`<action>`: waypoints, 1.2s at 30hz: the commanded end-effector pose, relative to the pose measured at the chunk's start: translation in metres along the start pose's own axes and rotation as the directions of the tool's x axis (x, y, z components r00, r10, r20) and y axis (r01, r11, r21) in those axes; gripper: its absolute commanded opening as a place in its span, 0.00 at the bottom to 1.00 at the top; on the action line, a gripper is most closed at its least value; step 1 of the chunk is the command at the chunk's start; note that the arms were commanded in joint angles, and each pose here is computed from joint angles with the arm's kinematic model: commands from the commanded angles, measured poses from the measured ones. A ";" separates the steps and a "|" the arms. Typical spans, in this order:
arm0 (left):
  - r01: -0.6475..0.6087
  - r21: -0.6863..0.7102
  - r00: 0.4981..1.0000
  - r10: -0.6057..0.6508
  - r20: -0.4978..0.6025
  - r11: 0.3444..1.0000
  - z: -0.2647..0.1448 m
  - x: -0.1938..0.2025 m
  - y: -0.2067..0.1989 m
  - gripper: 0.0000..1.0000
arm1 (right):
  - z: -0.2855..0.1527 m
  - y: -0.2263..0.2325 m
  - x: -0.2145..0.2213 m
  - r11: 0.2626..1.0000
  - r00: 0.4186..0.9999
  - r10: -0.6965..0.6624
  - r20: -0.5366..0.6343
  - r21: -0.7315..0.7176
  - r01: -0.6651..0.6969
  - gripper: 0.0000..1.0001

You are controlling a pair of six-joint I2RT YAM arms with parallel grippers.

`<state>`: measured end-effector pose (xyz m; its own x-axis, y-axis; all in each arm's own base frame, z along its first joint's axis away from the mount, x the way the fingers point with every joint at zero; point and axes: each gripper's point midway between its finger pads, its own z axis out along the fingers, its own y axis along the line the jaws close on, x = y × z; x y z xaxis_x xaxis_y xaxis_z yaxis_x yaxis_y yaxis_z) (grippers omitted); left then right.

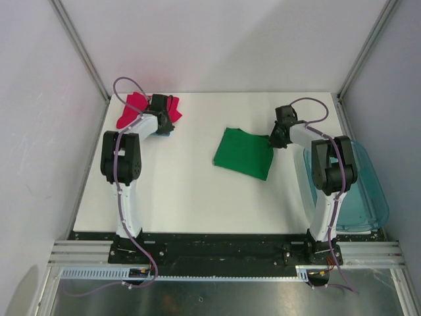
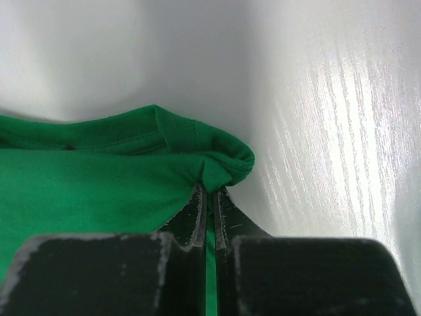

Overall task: Fold and stack the t-shirts
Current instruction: Put the neatly folded tshirt into the corner of the board with both arms

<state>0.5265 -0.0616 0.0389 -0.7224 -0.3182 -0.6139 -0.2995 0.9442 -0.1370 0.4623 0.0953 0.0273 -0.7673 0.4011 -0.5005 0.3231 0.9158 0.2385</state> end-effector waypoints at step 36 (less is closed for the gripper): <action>-0.064 -0.151 0.996 0.053 -0.072 0.986 0.016 0.007 -0.003 0.06 | -0.015 -0.006 -0.013 0.998 0.999 0.044 -0.008 -0.045 -0.045 0.00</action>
<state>0.5328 -0.0596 0.0269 -0.7671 -0.2900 -0.5723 -0.3523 0.9359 -0.0021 0.4622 0.0918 0.0281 -0.7752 0.4287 -0.4641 0.3234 0.9003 0.2914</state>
